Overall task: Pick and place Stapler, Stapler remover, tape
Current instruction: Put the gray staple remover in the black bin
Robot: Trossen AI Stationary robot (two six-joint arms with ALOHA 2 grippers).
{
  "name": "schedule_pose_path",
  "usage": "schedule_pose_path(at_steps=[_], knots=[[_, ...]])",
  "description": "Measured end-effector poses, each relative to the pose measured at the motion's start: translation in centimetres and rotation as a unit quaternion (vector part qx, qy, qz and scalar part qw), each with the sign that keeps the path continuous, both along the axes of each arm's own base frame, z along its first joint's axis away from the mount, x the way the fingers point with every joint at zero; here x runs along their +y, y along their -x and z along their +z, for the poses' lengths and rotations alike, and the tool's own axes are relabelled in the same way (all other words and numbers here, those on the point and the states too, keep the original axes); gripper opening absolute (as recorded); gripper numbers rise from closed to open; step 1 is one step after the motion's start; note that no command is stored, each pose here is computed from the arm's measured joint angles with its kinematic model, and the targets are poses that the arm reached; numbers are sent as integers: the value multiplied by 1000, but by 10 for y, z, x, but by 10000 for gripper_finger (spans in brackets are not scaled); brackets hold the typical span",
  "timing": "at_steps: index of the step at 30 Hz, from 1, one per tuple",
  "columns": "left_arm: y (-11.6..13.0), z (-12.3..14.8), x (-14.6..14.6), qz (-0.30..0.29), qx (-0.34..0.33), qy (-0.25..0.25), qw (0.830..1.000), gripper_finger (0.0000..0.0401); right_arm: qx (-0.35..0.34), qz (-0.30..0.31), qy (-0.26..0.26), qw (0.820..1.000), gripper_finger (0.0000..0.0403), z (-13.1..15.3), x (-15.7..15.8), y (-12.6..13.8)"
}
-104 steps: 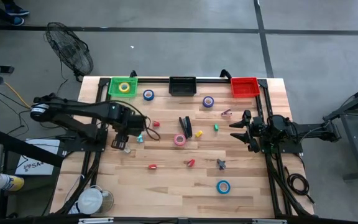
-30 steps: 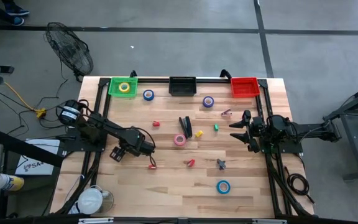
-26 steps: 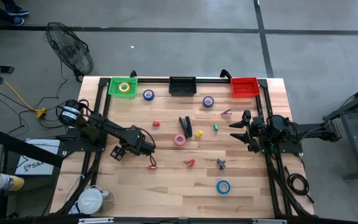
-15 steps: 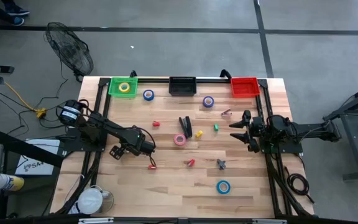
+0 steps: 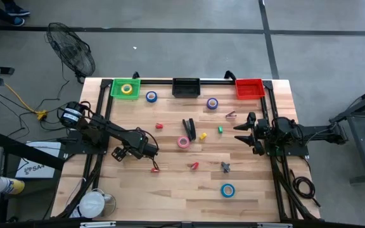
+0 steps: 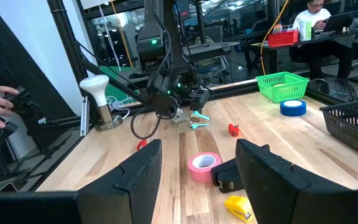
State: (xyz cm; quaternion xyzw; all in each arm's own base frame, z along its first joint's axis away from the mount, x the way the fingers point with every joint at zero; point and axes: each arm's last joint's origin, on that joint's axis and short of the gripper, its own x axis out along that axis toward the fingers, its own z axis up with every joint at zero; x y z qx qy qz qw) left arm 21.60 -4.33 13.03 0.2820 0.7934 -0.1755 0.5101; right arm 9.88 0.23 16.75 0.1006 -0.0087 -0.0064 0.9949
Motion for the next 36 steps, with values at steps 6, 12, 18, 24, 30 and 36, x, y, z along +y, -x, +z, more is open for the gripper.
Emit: schedule_pose_path(at_steps=[6, 12, 18, 24, 30, 36], knots=[[-5, 7, 0, 22, -11, -19, 1000, 356, 0, 0, 0, 1000, 197, 0, 0, 0], [-15, 20, -3, 42, -31, -27, 998, 356, 0, 0, 0, 1000, 197, 0, 0, 0], [-13, 22, -15, 9, -21, -6, 1000, 356, 0, 0, 0, 1000, 197, 0, 0, 0], [-9, 21, -34, -76, -22, -5, 997, 356, 0, 0, 0, 1000, 197, 0, 0, 0], [-6, 22, -46, -166, -19, -24, 986, 356, 0, 0, 0, 1000, 197, 0, 0, 0], [-8, 21, -51, -218, -22, -11, 976, 356, 0, 0, 0, 1000, 197, 0, 0, 0]])
